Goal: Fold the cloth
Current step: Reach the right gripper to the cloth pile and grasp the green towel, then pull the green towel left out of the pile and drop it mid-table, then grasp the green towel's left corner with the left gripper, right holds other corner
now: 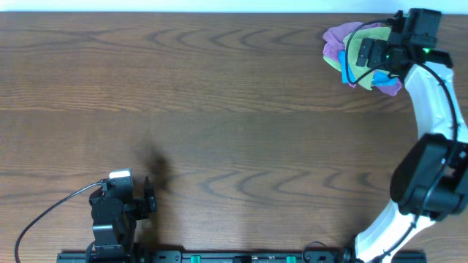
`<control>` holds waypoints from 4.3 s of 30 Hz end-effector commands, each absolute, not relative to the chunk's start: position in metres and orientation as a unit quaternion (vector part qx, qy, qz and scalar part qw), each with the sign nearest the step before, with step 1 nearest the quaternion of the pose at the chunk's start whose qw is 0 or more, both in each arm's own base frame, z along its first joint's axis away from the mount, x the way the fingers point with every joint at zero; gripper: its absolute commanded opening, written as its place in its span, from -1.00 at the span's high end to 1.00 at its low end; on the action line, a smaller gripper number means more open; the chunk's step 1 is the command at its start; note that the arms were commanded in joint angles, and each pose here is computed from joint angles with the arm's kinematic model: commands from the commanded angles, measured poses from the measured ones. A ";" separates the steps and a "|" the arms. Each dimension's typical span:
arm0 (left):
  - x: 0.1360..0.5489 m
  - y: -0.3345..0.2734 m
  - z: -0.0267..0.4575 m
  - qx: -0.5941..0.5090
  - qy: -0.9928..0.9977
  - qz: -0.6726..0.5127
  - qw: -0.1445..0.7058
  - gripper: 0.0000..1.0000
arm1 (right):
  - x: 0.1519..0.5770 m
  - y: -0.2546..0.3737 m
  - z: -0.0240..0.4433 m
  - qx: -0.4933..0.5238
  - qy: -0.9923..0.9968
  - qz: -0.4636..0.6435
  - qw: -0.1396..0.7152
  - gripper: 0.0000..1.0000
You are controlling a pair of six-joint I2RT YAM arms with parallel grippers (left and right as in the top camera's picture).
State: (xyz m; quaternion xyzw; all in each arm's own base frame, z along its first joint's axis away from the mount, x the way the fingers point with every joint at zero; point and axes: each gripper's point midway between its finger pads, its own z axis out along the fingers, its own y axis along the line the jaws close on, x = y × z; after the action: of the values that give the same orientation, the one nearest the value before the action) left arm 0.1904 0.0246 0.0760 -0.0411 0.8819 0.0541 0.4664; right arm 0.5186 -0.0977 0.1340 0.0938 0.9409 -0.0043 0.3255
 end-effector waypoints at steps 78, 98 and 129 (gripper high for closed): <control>0.190 0.026 0.073 -0.047 0.883 0.056 0.464 -0.90 | 0.396 0.263 0.127 -0.292 0.928 0.113 0.201 0.93; 0.192 0.010 0.073 -0.031 0.883 0.012 0.468 -0.90 | 0.359 0.169 0.138 -0.130 0.979 0.139 0.075 -0.98; 0.283 -0.073 0.158 -0.141 0.921 -0.285 0.227 -0.90 | 0.308 0.186 0.028 -0.057 0.942 0.329 0.020 -0.80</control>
State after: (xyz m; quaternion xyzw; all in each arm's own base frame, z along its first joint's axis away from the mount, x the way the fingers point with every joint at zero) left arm 0.2798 -0.0643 0.1610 -0.1026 0.9277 -0.2489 0.2585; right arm 0.3119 0.1788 0.0215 -0.0675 0.9467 0.3141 0.0228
